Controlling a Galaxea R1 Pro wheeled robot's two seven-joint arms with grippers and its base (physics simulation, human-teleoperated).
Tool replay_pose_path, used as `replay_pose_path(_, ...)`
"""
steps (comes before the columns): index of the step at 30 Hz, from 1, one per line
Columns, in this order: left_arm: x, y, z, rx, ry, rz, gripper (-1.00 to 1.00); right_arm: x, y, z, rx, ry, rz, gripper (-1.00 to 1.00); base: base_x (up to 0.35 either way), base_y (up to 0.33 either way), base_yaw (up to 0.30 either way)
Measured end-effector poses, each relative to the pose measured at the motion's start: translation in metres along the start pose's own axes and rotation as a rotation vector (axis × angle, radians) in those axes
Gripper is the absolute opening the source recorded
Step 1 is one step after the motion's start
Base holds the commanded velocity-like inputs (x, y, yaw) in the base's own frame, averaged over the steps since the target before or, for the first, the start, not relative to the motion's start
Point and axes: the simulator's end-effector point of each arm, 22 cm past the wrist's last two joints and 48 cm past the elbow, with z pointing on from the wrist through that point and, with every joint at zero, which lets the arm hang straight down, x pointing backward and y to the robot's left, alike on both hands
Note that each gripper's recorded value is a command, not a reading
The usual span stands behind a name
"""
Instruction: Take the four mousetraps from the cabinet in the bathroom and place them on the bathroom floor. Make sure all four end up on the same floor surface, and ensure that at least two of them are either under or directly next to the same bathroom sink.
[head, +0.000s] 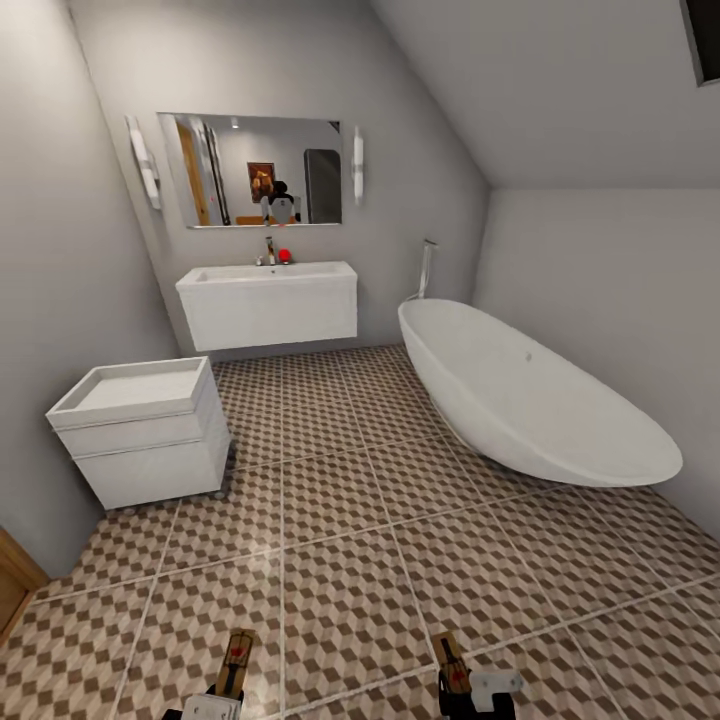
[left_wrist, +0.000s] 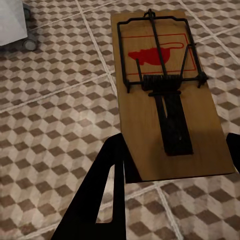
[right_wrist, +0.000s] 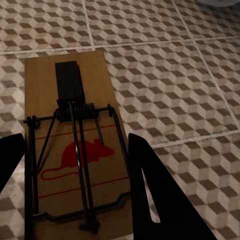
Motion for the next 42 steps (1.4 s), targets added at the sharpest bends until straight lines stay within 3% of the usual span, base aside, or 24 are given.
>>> replay_pose_path(4, 0.001, 0.007, 0.000, -0.027, 0.003, -0.025, -1.00, 0.001, -0.005, 0.000, 0.004, 0.001, -0.006, -1.00, 0.002, 0.000, 0.002)
replay_pose_path(8, 0.004, 0.026, -0.001, -0.099, 0.012, -0.094, -1.00, 0.004, -0.018, 0.001, 0.014, 0.004, -0.020, -1.00, 0.000, 0.000, 0.000)
replay_pose_path(11, 0.007, 0.039, -0.003, -0.138, 0.016, -0.126, -1.00, 0.008, -0.057, 0.004, 0.049, 0.007, -0.053, -1.00, 0.000, 0.000, 0.000)
replay_pose_path(16, 0.007, 0.041, -0.003, -0.145, 0.018, -0.132, -1.00, 0.013, -0.090, 0.006, 0.016, 0.013, -0.088, -1.00, 0.000, 0.000, 0.000)
replay_pose_path(19, 0.007, 0.042, -0.003, -0.146, 0.018, -0.133, -1.00, 0.016, -0.133, 0.006, -0.008, 0.025, -0.040, -1.00, 0.000, 0.000, 0.000)
replay_pose_path(22, 0.007, 0.042, -0.003, -0.146, 0.018, -0.133, -1.00, 0.013, -0.153, 0.005, -0.021, 0.022, 0.036, -1.00, 0.000, 0.000, 0.000)
replay_pose_path(27, 0.007, 0.042, -0.003, -0.146, 0.017, -0.133, -1.00, 0.011, -0.157, 0.004, -0.027, 0.013, 0.062, -1.00, 0.000, 0.000, 0.000)
replay_pose_path(33, 0.008, 0.047, -0.004, -0.151, 0.017, -0.129, -1.00, 0.003, -0.156, 0.004, -0.032, -0.024, 0.057, -1.00, 0.014, 0.000, 0.000)
replay_pose_path(42, 0.008, 0.049, -0.004, -0.154, 0.016, -0.127, -1.00, -0.002, -0.155, 0.004, -0.029, -0.046, 0.056, -1.00, 0.290, 0.000, 0.000)
